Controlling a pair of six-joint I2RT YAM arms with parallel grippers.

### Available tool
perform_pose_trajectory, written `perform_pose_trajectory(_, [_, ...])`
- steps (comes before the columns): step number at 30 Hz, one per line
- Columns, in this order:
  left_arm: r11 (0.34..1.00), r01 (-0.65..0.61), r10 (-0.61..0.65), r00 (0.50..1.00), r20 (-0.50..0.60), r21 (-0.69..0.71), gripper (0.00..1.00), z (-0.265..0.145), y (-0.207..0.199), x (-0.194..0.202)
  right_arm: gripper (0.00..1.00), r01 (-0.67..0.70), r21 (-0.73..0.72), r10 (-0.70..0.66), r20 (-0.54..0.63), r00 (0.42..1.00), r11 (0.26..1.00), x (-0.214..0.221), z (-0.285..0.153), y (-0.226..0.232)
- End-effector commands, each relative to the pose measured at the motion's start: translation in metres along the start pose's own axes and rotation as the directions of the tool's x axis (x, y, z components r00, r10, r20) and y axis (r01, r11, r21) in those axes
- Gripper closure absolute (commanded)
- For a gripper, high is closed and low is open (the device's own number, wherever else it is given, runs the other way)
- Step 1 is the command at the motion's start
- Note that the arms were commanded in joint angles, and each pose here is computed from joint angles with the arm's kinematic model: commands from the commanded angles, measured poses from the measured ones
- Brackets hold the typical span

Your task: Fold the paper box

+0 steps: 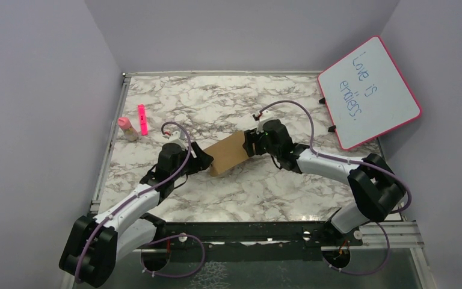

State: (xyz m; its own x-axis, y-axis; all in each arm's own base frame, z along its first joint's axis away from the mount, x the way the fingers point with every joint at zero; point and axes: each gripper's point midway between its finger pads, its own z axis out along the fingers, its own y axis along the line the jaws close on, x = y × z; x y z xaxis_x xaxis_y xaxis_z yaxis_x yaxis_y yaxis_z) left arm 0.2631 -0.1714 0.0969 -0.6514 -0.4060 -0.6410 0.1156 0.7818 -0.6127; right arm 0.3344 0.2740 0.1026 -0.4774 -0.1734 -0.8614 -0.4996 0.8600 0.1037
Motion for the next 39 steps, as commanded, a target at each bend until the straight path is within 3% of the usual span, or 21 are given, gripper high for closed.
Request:
perform_pose_trajectory(1, [0.998, 0.051, -0.054, 0.997, 0.057, 0.038, 0.34, 0.002, -0.007, -0.008, 0.31, -0.045, -0.036, 0.046, 0.027, 0.999, 0.998, 0.002, 0.001, 0.007])
perform_pose_trajectory(14, [0.999, 0.035, -0.035, 0.999, 0.019, -0.016, 0.49, 0.027, 0.012, 0.006, 0.32, -0.111, -0.043, 0.110, -0.025, 0.994, 0.993, 0.048, 0.000, 0.005])
perform_pose_trajectory(23, [0.997, -0.048, 0.049, 0.999, 0.021, -0.060, 0.56, 0.045, 0.021, -0.001, 0.35, -0.143, -0.127, 0.155, 0.090, 0.984, 0.981, -0.007, -0.007, 0.006])
perform_pose_trajectory(28, [0.995, -0.076, 0.077, 0.997, 0.010, -0.061, 0.62, 0.052, 0.021, -0.002, 0.37, -0.173, -0.154, 0.188, 0.094, 0.978, 0.973, -0.017, 0.004, -0.001])
perform_pose_trajectory(31, [0.995, -0.087, 0.087, 0.996, 0.003, -0.052, 0.68, 0.057, 0.020, -0.002, 0.40, -0.185, -0.114, 0.193, 0.063, 0.979, 0.976, -0.001, 0.011, -0.009])
perform_pose_trajectory(39, [0.995, -0.099, 0.100, 0.994, -0.033, 0.024, 0.70, 0.085, 0.004, -0.002, 0.44, -0.198, -0.067, 0.198, -0.003, 0.980, 0.978, 0.039, 0.006, -0.018])
